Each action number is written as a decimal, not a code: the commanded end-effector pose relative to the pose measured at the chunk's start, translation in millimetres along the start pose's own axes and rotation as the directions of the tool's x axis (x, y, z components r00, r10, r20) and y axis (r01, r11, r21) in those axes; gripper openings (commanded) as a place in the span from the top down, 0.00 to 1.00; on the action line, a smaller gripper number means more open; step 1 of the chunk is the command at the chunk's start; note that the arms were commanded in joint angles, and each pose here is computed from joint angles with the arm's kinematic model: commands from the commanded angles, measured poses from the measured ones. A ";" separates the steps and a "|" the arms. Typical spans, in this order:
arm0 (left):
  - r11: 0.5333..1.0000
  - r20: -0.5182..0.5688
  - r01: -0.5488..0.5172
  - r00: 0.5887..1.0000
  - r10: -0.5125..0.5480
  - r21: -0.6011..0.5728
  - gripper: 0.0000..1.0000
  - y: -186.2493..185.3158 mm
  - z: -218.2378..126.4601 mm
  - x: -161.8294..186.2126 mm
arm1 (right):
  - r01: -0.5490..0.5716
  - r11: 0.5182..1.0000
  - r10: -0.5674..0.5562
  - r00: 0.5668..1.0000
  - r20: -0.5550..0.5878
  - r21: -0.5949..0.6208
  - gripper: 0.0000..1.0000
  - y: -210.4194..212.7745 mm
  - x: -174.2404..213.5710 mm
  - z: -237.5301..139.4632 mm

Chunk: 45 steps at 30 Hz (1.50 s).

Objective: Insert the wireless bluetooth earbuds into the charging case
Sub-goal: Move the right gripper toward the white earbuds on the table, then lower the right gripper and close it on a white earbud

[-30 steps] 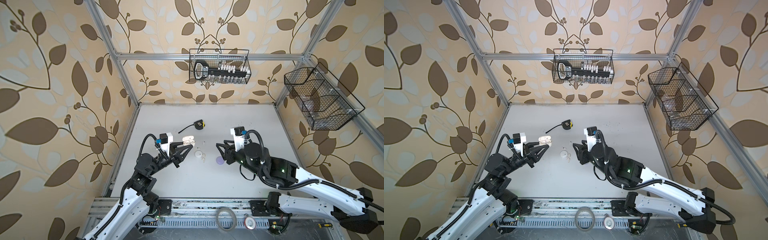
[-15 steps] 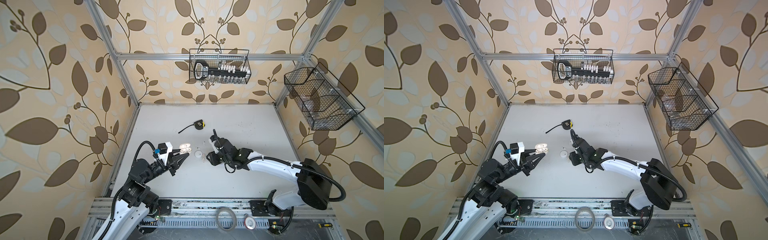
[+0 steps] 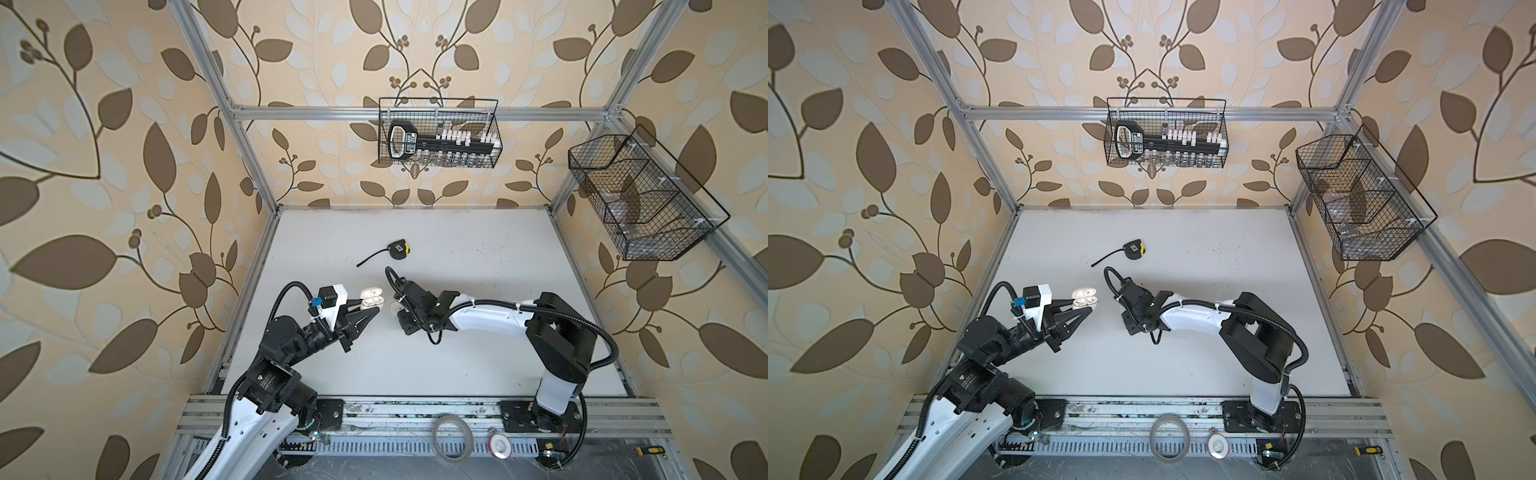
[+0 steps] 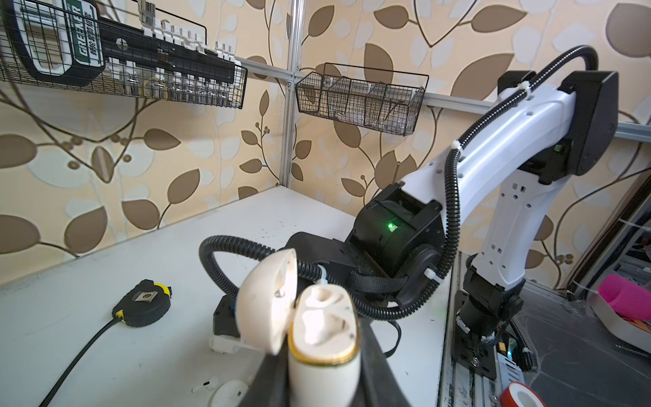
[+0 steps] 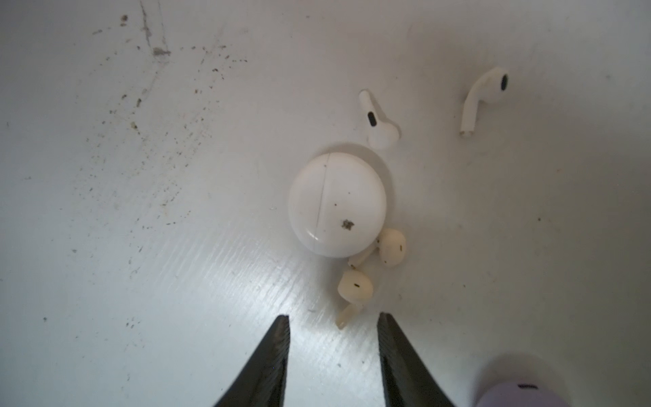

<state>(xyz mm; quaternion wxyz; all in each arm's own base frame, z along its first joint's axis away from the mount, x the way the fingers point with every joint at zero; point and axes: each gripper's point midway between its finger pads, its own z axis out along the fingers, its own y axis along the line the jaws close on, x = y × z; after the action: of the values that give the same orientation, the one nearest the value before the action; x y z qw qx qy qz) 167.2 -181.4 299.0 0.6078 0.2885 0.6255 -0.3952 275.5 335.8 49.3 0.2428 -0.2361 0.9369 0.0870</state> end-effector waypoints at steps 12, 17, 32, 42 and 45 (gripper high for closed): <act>0.999 0.013 -0.035 0.999 0.036 -0.034 1.00 5.9 1.7 -5.1 | 0.048 0.995 -0.041 0.995 -0.086 0.083 0.57 -11.3 11.4 26.1; 0.999 0.017 -0.034 0.999 0.035 -0.033 1.00 4.5 -0.5 -5.5 | 0.047 0.995 -0.039 0.995 -0.093 0.088 0.58 -11.7 7.6 31.4; 0.998 0.039 -0.039 0.998 0.041 -0.041 1.00 0.8 -8.0 -10.6 | 0.053 0.994 -0.043 0.993 -0.107 0.099 0.64 -24.9 26.9 19.6; 0.998 0.037 -0.040 0.998 0.042 -0.044 1.00 1.6 -7.4 -11.2 | 0.050 0.996 -0.042 0.994 -0.103 0.076 0.65 -22.5 27.1 16.2; 0.998 0.038 -0.041 0.998 0.043 -0.049 1.00 2.0 -7.9 -11.4 | 0.046 0.997 -0.039 0.995 -0.093 0.070 0.65 -22.9 26.5 13.3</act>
<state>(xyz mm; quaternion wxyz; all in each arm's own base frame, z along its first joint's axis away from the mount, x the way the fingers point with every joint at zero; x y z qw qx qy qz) 167.6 -173.8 298.1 0.6187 0.2766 0.6310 -0.3775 277.0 313.9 19.4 0.2123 -0.2446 0.9454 0.0367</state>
